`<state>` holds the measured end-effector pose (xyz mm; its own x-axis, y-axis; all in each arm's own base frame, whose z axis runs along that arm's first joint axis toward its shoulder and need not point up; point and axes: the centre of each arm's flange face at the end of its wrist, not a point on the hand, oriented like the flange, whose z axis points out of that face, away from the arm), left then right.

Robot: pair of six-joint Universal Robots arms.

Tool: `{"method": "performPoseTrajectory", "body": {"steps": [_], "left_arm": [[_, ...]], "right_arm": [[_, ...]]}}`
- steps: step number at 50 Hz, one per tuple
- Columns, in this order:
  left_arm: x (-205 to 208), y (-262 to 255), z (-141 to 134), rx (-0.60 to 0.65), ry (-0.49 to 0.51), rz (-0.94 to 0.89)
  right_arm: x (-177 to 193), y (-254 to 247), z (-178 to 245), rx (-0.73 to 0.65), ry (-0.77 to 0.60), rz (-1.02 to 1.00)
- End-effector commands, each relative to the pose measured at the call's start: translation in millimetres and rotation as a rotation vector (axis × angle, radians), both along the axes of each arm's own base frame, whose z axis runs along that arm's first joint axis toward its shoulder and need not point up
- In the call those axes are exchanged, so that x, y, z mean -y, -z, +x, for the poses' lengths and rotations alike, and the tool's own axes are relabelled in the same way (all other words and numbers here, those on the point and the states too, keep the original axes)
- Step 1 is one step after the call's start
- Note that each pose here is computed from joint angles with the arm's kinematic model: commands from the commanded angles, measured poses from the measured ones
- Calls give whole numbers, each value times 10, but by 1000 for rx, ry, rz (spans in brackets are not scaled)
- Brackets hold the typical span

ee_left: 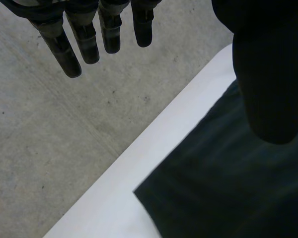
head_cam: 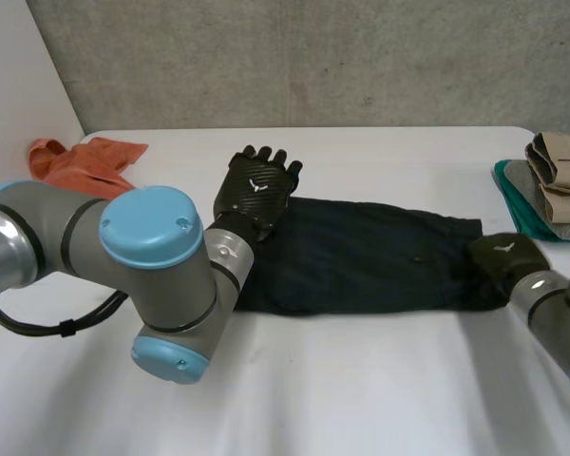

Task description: Fold the laundry.

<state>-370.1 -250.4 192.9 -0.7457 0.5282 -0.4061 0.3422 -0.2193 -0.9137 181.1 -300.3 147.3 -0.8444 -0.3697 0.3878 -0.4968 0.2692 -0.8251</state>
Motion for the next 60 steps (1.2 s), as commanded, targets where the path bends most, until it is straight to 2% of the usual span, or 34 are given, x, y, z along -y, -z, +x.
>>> {"method": "performPoseTrajectory", "body": {"steps": [1,2,5,7,8,9,12,15,19,22,26,29,30,33,34,37,38,42,43,46,51,56,60], "left_arm": [[-63,-153,77,-14,-1,-17],[-65,-165,88,-15,-3,-18],[-80,-191,125,-15,-7,-19],[-93,-206,137,-18,-9,-20],[-92,-210,145,-18,-10,-20],[-93,-216,145,-19,-10,-21],[-70,-220,170,-19,-21,-21],[-43,-238,193,-21,-32,-25],[-37,-256,198,-26,-35,-27],[-22,-296,196,-36,-38,-35],[-2,-358,179,-85,-36,-28],[36,-457,151,-138,-35,-31],[50,-486,148,-151,-36,-34],[95,-597,116,-197,-35,-47],[104,-605,101,-205,-33,-47],[96,-687,27,-233,-12,-56],[92,-686,2,-237,-6,-55],[-31,-528,-254,-221,62,-26],[-121,-472,-379,-210,107,-11],[-209,-272,-556,-166,188,39],[-316,36,-783,-118,297,102],[-279,276,-920,-105,311,115],[-180,461,-938,-79,268,139]], "right_arm": [[30,-244,-316,-310,27,-141],[50,-229,-336,-398,7,-149],[105,-300,-286,-519,-36,-216],[93,-370,-75,-535,-102,-295],[52,-415,90,-532,-150,-346],[-80,-494,462,-504,-261,-448],[-309,-437,928,-446,-440,-543],[-813,-33,1434,-376,-773,-539],[-1151,237,1589,-369,-999,-483],[-1181,213,1596,-363,-1033,-490],[-1136,-59,1572,-281,-977,-517],[-992,-357,1423,-119,-858,-484],[-920,-459,1346,-4,-791,-433],[-827,-613,1250,168,-691,-363],[-767,-732,1180,268,-628,-332],[-625,-877,996,367,-502,-303],[-521,-940,840,388,-412,-290],[-268,-940,464,357,-204,-230],[-234,-928,413,350,-174,-218],[-183,-896,308,323,-101,-188],[-115,-849,252,312,-55,-180],[-46,-694,279,309,-50,-129],[19,-534,320,298,-50,-77]]}}
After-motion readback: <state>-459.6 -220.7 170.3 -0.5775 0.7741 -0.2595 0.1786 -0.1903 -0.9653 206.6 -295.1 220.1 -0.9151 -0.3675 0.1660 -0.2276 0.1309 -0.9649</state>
